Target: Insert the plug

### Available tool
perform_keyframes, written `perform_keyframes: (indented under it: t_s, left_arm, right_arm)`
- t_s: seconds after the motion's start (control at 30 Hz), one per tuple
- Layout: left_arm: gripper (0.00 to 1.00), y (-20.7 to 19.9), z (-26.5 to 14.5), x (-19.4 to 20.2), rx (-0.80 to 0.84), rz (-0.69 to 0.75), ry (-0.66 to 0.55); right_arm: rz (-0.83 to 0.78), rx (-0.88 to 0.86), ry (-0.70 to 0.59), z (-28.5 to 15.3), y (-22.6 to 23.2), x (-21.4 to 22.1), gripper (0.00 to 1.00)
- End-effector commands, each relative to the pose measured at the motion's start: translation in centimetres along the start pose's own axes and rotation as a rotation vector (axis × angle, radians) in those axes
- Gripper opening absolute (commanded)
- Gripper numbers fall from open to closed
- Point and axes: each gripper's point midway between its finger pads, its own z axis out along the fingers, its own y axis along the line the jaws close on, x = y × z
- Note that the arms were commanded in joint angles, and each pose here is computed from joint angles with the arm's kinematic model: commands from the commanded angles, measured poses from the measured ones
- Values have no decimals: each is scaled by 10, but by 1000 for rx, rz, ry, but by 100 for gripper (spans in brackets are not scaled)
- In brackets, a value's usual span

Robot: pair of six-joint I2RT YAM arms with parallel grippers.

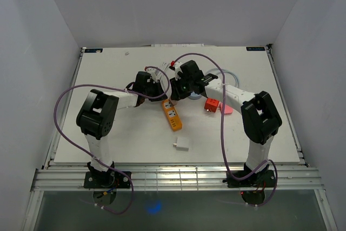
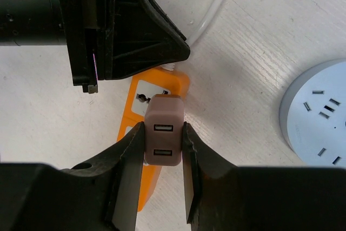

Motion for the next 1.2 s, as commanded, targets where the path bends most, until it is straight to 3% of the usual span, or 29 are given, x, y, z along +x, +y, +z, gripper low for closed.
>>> perform_keyframes:
  t_s: [0.0, 1.17]
  left_arm:
    - [18, -19, -4, -7, 70, 18, -9]
    - [18, -12, 4, -2, 40, -9, 28]
  right_arm:
    - [-10, 8, -31, 6, 1, -12, 8]
    - [-3, 54, 26, 17, 10, 11, 8]
